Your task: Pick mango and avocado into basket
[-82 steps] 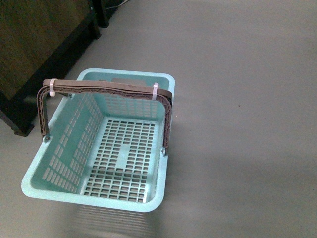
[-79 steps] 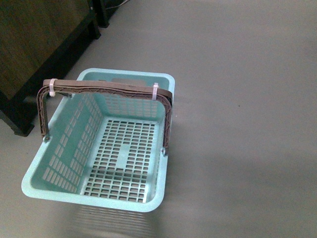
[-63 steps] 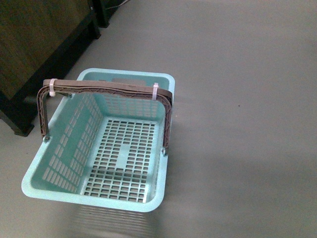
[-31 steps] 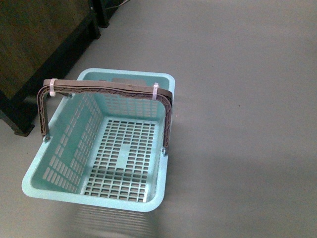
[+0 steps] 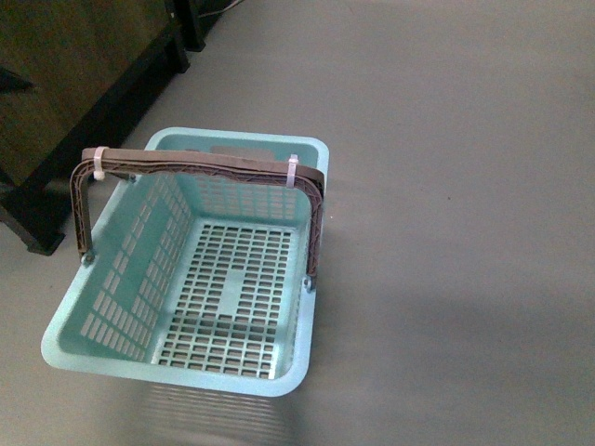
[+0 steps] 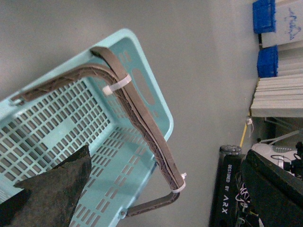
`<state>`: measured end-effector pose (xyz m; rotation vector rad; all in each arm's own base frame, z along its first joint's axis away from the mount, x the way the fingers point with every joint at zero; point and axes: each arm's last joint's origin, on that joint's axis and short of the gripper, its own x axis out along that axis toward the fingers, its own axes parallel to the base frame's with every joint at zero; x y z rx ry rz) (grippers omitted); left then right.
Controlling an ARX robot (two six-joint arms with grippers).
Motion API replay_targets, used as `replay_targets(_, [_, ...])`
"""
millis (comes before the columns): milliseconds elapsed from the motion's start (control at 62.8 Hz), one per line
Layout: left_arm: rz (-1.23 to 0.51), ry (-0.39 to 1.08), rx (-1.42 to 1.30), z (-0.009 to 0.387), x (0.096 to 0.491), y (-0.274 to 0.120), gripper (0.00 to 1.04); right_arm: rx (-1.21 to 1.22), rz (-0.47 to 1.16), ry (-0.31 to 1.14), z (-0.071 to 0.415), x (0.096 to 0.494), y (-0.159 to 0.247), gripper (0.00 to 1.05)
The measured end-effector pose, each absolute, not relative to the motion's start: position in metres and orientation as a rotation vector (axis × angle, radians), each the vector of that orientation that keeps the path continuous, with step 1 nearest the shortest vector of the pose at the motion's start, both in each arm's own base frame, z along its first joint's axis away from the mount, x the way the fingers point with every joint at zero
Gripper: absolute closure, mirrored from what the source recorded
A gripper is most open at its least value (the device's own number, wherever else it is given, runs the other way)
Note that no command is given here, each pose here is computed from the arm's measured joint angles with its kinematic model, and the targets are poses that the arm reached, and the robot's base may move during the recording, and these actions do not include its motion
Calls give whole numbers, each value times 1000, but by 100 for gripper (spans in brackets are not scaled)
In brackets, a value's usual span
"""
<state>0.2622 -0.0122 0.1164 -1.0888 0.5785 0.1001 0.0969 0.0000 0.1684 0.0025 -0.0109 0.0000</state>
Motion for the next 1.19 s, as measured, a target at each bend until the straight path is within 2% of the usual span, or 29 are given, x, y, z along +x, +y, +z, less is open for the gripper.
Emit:
replay_targets(159, [168, 721, -1127, 67, 300, -52, 9, 2, 0, -11, 168, 97, 0, 9])
replay_targets(303, [166, 772, -1153, 47, 324, -83, 9, 2, 0, -11, 168, 97, 0, 9])
replay_targets(574, [164, 726, -1206, 36, 362, -109, 9, 2, 0, -11, 168, 97, 0, 9])
replay_targets(1020, [187, 651, -1213, 28, 395, -118, 9, 2, 0, -11, 168, 97, 0, 9])
replay_targets(1067, [194, 654, -1206, 27, 399, -119, 18, 2, 0, -11, 168, 97, 0, 9])
replay_targets(1131, [209, 669, -1197, 22, 400, -121, 36, 2, 0, -11, 168, 97, 0, 9])
replay_targets(1195, [221, 679, -1193, 19, 400, -121, 47, 2, 0, -11, 168, 97, 0, 9])
